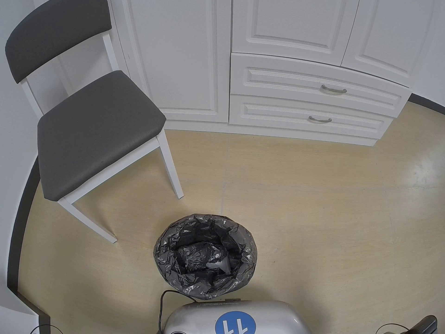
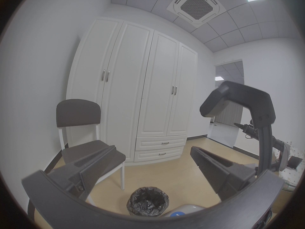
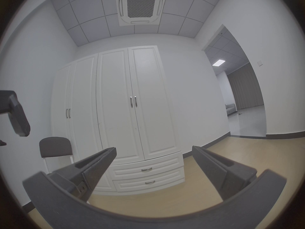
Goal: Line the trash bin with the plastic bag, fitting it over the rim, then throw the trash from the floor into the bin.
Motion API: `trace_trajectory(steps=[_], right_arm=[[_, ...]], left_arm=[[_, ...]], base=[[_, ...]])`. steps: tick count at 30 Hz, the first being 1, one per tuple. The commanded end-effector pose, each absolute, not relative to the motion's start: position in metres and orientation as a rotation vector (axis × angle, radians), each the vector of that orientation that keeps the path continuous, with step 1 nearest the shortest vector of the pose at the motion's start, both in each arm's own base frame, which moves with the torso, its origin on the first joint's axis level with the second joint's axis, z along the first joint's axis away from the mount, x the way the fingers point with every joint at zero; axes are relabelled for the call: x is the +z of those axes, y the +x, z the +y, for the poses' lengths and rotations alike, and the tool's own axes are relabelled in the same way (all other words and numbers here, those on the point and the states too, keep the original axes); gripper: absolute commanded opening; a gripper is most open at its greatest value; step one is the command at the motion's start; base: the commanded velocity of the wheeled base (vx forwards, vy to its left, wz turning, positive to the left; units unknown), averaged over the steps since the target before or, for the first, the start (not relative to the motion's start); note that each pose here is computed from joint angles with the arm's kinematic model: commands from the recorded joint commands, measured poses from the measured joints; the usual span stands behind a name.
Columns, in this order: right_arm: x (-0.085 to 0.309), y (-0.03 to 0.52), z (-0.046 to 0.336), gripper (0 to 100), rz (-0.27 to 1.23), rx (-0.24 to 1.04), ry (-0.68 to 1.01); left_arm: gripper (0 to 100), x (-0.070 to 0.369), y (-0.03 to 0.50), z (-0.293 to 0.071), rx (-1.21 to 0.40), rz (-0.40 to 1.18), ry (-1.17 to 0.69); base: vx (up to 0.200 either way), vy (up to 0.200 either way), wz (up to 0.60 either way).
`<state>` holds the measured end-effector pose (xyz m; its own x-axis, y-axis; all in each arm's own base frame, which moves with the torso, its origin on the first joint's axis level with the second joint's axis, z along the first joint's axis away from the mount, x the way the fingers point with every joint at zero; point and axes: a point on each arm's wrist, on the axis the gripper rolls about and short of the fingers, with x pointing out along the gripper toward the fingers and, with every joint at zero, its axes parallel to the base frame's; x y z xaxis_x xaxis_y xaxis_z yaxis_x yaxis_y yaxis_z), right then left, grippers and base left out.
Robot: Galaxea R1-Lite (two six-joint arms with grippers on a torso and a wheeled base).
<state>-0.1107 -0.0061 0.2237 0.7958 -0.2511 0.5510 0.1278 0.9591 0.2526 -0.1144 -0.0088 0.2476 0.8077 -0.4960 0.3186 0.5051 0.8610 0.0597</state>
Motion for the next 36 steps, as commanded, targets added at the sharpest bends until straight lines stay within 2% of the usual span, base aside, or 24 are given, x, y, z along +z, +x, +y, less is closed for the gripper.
trace_trajectory(steps=[1,5,9,15,21,29,36], right_arm=[[0.215,-0.109,-0.005,100,-0.609,-0.175,0.192],[0.205,-0.098,-0.004,100,-0.563,-0.16,0.174],[0.192,-0.086,-0.005,100,-0.505,-0.175,0.162],[0.162,-0.061,-0.005,100,-0.39,-0.189,0.118],[0.146,-0.048,-0.004,100,-0.384,-0.191,0.054],[0.127,-0.039,-0.004,100,-0.313,-0.191,0.046],[0.117,-0.034,-0.004,100,-0.274,-0.175,0.039]], left_arm=[[100,0.224,-0.12,-0.008,-0.539,-0.338,-0.024],[100,0.185,-0.099,-0.009,-0.435,-0.249,0.003],[100,0.153,-0.065,-0.003,-0.119,-0.184,0.046],[100,0.097,-0.025,0.001,0.07,-0.213,0.036],[100,0.08,-0.024,0.001,0.055,-0.029,0.012],[100,0.076,-0.023,-0.001,-0.049,0.001,0.032],[100,0.076,-0.023,-0.001,-0.034,-0.002,0.026]], base=[[0.0,0.0,0.0],[0.0,0.0,0.0],[0.0,0.0,0.0],[0.0,0.0,0.0],[0.0,0.0,0.0],[0.0,0.0,0.0],[0.0,0.0,0.0]])
